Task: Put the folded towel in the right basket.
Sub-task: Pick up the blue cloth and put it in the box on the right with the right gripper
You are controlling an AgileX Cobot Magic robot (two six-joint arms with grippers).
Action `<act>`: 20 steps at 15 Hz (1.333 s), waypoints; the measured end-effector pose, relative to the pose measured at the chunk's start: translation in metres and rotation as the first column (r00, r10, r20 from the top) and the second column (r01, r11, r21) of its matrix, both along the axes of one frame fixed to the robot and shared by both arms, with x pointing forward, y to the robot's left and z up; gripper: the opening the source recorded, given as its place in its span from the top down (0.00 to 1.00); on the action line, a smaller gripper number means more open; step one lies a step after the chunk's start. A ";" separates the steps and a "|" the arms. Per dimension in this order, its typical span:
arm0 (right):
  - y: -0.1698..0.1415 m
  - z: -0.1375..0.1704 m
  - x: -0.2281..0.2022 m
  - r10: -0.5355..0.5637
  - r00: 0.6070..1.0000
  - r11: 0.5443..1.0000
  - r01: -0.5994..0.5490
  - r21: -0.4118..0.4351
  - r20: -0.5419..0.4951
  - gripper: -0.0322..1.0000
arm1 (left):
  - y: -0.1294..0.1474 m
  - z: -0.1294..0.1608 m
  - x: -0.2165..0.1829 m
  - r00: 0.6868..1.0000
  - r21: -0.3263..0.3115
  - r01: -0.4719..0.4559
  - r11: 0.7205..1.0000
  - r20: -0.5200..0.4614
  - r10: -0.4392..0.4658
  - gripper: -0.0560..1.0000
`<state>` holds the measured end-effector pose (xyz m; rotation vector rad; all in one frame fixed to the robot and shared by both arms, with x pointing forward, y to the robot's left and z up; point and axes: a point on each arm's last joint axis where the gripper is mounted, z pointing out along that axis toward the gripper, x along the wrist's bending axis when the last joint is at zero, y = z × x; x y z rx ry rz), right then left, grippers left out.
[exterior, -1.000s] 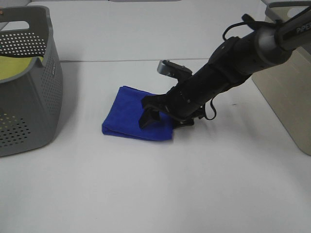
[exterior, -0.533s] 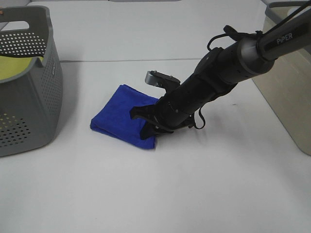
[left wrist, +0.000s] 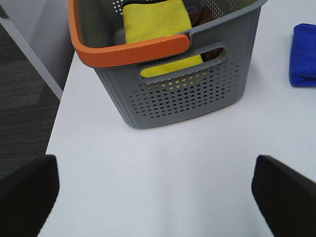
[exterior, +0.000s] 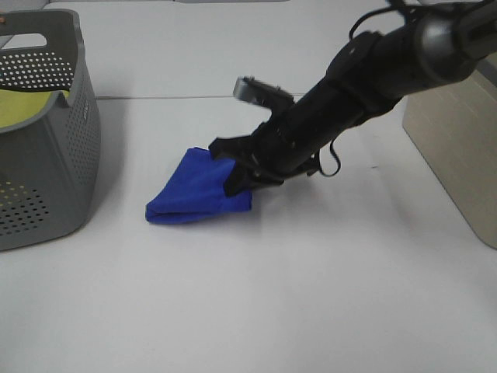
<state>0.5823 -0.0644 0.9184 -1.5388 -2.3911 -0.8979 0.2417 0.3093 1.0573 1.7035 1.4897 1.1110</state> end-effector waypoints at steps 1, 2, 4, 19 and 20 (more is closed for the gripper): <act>-0.007 0.026 0.005 -0.006 0.998 1.000 0.004 0.023 0.058 0.88 | 0.000 0.000 0.000 1.000 0.000 0.000 1.000 0.000 0.000 0.01; -0.017 0.054 0.009 -0.015 0.993 0.999 0.010 0.047 0.117 0.88 | 0.000 0.000 0.000 1.000 0.000 0.000 1.000 0.000 0.000 0.01; -0.043 0.113 0.016 -0.064 0.969 0.994 0.040 0.106 0.238 0.88 | 0.000 0.000 0.000 1.000 0.000 0.000 1.000 0.000 0.000 0.01; -0.327 0.242 0.014 -0.714 0.539 0.675 0.698 0.238 0.447 0.88 | 0.000 0.000 0.000 1.000 0.000 0.000 1.000 0.000 0.000 0.01; -0.331 0.226 0.011 -0.691 0.563 0.682 0.715 0.152 0.454 0.88 | 0.000 0.000 0.000 1.000 0.000 0.000 1.000 0.000 0.000 0.01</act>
